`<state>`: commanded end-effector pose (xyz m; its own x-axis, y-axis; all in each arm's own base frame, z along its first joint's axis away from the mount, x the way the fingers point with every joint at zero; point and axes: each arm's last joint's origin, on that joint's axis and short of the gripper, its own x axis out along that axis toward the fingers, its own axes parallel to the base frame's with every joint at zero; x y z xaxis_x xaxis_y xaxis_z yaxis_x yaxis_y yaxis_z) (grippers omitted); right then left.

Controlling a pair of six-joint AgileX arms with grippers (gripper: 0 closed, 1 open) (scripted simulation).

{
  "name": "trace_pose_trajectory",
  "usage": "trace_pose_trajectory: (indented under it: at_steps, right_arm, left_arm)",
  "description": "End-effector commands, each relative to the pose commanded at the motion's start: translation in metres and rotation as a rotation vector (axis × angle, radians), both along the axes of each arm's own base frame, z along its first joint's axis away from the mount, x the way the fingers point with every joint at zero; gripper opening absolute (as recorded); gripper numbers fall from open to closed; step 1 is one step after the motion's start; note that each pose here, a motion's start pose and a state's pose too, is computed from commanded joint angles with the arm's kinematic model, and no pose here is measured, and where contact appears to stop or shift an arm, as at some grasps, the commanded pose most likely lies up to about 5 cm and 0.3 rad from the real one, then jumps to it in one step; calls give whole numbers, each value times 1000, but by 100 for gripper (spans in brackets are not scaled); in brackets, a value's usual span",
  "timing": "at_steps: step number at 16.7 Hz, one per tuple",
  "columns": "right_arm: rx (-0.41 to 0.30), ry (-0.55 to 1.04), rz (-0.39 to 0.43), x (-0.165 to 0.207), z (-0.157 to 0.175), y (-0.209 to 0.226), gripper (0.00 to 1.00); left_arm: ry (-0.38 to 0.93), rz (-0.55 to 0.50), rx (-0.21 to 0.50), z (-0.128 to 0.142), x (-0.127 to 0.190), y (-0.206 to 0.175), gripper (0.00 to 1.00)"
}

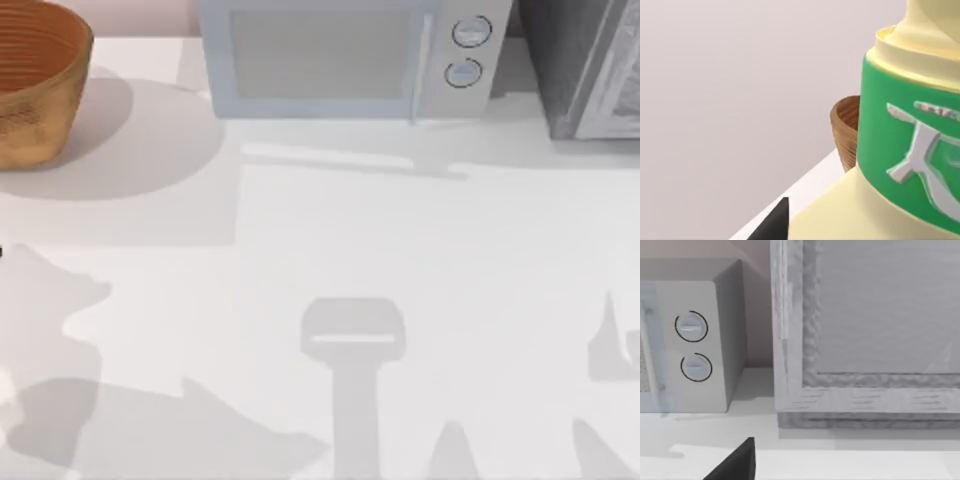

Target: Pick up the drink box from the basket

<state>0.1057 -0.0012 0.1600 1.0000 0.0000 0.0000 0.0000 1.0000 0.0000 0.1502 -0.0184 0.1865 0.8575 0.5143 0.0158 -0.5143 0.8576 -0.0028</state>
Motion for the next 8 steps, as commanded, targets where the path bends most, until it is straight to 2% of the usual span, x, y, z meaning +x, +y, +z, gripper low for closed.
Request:
trace_pose_trajectory:
  at_steps: [8]
  right_arm:
    - [0,0,0,0,0,0,100]
  left_arm:
    - [10,17,4,-3,2,-1,0]
